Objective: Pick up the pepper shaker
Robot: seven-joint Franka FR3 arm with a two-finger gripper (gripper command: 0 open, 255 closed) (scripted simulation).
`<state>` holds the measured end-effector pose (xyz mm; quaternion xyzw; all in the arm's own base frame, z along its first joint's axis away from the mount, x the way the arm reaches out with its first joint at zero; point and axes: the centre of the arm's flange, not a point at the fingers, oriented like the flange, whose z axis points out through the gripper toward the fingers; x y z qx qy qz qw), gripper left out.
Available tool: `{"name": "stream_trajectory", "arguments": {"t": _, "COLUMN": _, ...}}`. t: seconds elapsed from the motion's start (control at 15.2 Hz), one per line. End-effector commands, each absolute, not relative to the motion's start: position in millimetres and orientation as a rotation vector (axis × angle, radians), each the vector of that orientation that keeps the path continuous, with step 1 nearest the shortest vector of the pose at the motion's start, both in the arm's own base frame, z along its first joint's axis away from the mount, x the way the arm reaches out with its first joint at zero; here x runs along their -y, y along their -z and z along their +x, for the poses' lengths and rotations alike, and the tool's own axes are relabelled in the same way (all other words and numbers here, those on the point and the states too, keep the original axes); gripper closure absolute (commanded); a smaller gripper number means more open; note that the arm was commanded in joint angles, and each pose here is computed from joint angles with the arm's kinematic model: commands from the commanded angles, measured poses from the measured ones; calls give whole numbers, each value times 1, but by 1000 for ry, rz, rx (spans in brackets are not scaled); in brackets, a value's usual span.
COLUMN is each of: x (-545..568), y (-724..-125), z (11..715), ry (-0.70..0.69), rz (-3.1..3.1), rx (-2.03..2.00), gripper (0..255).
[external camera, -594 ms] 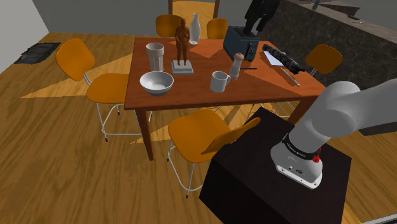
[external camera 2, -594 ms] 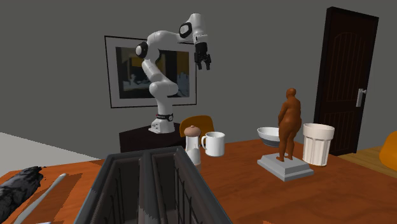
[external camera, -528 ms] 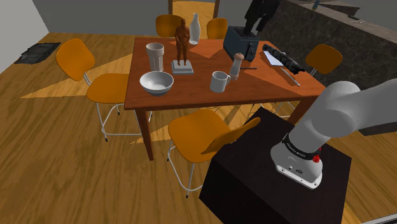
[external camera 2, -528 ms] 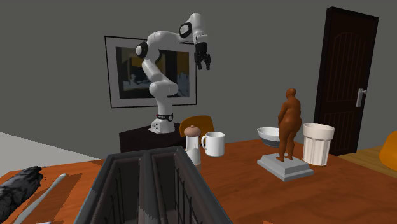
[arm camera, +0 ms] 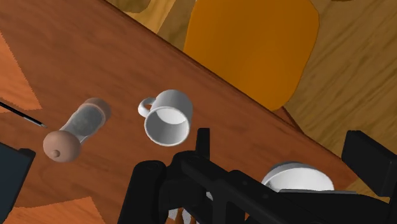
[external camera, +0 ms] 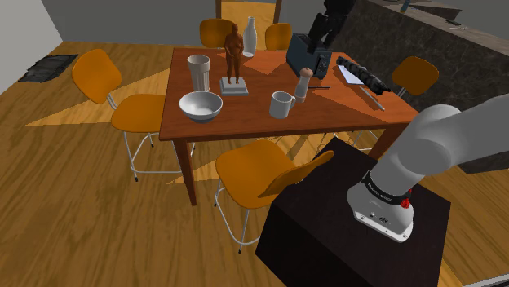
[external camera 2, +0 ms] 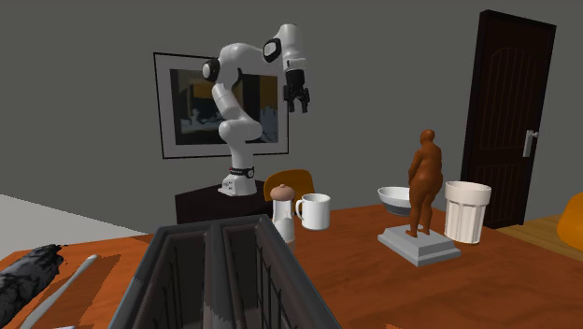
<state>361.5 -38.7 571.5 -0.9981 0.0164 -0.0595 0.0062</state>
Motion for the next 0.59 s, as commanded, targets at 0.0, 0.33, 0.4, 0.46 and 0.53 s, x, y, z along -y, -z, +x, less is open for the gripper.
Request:
{"name": "stream_trajectory", "arguments": {"t": 0.0, "x": 57, "y": -557, "z": 372, "ry": 175, "rz": -3135, "rx": -48, "gripper": 0}}
{"name": "stream_trajectory", "arguments": {"t": 0.33, "x": 104, "y": -523, "z": 400, "ry": 145, "rz": -3161, "rx": -45, "gripper": 0}}
{"name": "stream_trajectory", "arguments": {"t": 0.4, "x": 114, "y": -517, "z": 406, "ry": 139, "rz": -3167, "rx": -44, "gripper": 0}}
{"name": "stream_trajectory", "arguments": {"t": 0.46, "x": 123, "y": -510, "z": 411, "ry": 133, "rz": -3172, "rx": -43, "gripper": 0}}
{"name": "stream_trajectory", "arguments": {"t": 0.53, "x": 133, "y": -503, "z": 417, "ry": 126, "rz": -3177, "rx": -42, "gripper": 0}}
